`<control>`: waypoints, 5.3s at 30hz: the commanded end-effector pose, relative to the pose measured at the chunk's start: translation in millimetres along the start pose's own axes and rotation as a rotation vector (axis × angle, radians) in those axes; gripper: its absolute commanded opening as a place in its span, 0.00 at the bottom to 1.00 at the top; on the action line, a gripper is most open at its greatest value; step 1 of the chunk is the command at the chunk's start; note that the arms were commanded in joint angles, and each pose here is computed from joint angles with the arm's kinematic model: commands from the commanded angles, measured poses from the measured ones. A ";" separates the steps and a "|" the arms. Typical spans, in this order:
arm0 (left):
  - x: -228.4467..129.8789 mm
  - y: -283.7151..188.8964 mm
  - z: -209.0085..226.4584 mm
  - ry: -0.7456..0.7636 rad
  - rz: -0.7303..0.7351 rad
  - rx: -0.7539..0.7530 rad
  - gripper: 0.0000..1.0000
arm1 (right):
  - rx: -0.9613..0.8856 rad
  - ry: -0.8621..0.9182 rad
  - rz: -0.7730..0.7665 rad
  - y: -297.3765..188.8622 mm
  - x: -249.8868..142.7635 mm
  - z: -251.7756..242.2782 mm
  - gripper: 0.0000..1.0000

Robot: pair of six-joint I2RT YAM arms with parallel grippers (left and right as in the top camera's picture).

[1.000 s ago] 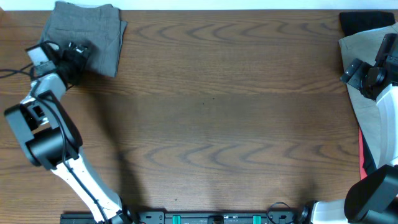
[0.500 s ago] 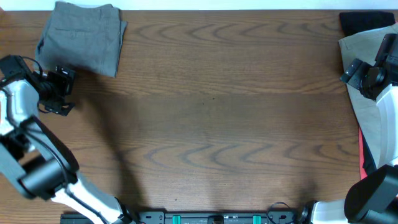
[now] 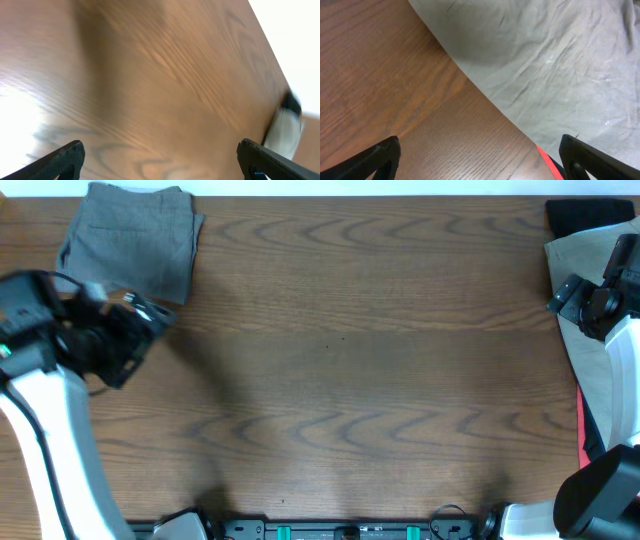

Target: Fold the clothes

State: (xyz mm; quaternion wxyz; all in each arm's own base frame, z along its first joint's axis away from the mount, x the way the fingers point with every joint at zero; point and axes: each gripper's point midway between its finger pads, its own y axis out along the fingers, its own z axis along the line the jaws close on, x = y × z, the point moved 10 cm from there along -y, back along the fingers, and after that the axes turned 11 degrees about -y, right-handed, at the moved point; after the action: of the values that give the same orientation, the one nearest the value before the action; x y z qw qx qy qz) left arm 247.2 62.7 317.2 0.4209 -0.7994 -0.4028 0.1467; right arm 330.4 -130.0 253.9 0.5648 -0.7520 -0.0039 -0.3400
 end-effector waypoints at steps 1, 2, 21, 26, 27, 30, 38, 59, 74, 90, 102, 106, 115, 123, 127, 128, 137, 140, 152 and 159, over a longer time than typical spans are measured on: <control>-41.1 -5.3 -10.0 0.156 0.044 -0.052 0.98 | -0.003 -0.013 -0.016 -3.5 4.1 1.1 0.99; -55.4 -7.0 -12.4 0.197 0.057 -0.067 0.98 | -0.003 -0.013 -0.015 -3.5 4.0 1.0 0.99; -156.4 -20.3 -12.7 0.503 0.240 -0.156 0.98 | -0.003 -0.013 -0.015 -3.5 4.0 1.0 0.99; -155.2 -19.7 -12.3 0.497 0.228 -0.143 0.98 | -0.003 -0.013 -0.015 -3.5 4.0 1.0 0.99; -154.4 -18.8 -11.6 0.497 0.221 -0.133 0.98 | -0.003 -0.013 -0.015 -3.3 4.0 1.0 0.99; -153.3 -13.5 -7.8 0.495 0.215 -0.106 0.98 | -0.003 -0.013 -0.015 -3.5 4.0 1.0 0.99; -156.4 18.5 27.7 0.599 0.091 -0.102 0.98 | -0.003 -0.013 -0.015 -3.5 4.0 1.0 0.99; -158.1 91.4 93.0 0.906 -0.540 -0.532 0.98 | -0.003 -0.013 -0.015 -3.5 4.0 1.0 0.99; -146.6 95.9 107.3 1.039 -0.777 -0.438 0.98 | -0.004 -0.012 -0.015 -3.4 4.0 0.7 0.99; -129.6 96.6 122.7 0.919 -0.909 -0.161 0.98 | -0.004 -0.012 -0.015 -3.4 4.0 0.7 0.99; -129.6 97.0 122.9 0.919 -0.907 -0.159 0.98 | -0.003 -0.012 -0.015 -3.4 4.0 0.7 0.99; -129.6 97.0 122.9 0.919 -0.907 -0.159 0.98 | -0.003 -0.012 -0.015 -3.4 4.0 0.7 0.99; -129.6 97.0 122.9 0.919 -0.907 -0.159 0.98 | -0.004 -0.012 -0.015 -3.4 4.0 0.7 0.99; -129.6 97.0 122.9 0.919 -0.907 -0.159 0.98 | -0.003 -0.012 -0.015 -3.4 4.1 0.7 0.99; -129.6 97.0 122.9 0.919 -0.907 -0.159 0.98 | -0.002 -0.013 -0.016 -4.2 3.8 1.0 0.99; -129.6 97.0 122.9 0.919 -0.907 -0.159 0.98 | -0.002 -0.011 -0.021 -6.1 4.0 0.6 0.99; -129.6 97.0 122.9 0.919 -0.906 -0.159 0.98 | 0.066 -0.011 -0.266 -100.1 1.2 0.9 0.99; -129.6 97.0 122.9 0.919 -0.907 -0.159 0.98 | 0.116 -0.018 -0.389 -146.0 -8.7 1.5 0.99; -129.6 97.0 122.9 0.919 -0.907 -0.159 0.98 | 0.345 -0.016 -0.831 -292.2 -88.8 -31.1 0.99; -129.6 97.0 122.9 0.919 -0.907 -0.159 0.98 | 0.307 0.009 -0.874 -312.0 -139.7 -65.6 0.99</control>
State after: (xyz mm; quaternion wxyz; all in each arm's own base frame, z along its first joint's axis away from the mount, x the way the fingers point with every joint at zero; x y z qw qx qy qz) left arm 145.2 -0.9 164.1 0.4932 -0.5577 -0.5006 -0.4417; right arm 77.2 -19.0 458.2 0.4821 -0.5728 -0.3694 -0.5505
